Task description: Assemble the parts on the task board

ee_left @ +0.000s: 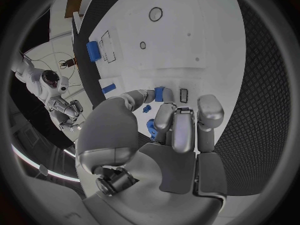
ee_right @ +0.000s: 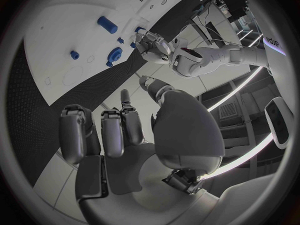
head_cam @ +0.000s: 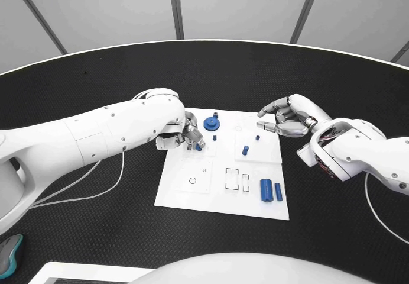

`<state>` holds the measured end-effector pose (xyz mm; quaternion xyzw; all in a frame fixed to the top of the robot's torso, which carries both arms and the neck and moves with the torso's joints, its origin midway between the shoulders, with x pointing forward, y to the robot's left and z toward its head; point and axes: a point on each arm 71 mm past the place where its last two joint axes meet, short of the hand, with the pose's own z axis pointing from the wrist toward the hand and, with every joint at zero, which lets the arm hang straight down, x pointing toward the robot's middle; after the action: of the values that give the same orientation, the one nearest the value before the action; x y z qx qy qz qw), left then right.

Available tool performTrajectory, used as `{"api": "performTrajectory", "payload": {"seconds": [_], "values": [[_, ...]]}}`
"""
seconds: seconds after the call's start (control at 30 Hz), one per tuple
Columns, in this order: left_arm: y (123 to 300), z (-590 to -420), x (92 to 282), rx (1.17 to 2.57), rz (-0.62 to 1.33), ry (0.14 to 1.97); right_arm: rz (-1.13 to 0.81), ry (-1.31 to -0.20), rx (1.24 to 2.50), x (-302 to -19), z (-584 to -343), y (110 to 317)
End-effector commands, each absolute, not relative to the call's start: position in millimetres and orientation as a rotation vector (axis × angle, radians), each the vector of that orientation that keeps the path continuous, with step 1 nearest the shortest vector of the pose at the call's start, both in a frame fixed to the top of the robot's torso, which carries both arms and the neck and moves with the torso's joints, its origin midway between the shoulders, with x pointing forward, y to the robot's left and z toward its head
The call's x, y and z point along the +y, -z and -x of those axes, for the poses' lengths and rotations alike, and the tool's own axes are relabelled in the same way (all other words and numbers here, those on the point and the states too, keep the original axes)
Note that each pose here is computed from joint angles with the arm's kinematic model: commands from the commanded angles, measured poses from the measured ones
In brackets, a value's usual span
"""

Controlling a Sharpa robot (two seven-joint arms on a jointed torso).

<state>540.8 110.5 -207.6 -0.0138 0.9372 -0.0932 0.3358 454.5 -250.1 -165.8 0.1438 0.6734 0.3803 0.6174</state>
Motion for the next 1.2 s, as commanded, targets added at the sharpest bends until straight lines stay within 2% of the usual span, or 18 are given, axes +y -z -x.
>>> {"api": "performTrajectory", "payload": {"seconds": [0.03,1.2], "values": [[207.9,-540.9,110.1,2.446,0.036,0.24,-0.331,-0.875,1.55,-250.1,-454.4,165.8],[211.7,-545.0,108.3,2.461,0.095,0.234,-0.333,-0.876,1.559,-249.8,-452.6,165.7]]}}
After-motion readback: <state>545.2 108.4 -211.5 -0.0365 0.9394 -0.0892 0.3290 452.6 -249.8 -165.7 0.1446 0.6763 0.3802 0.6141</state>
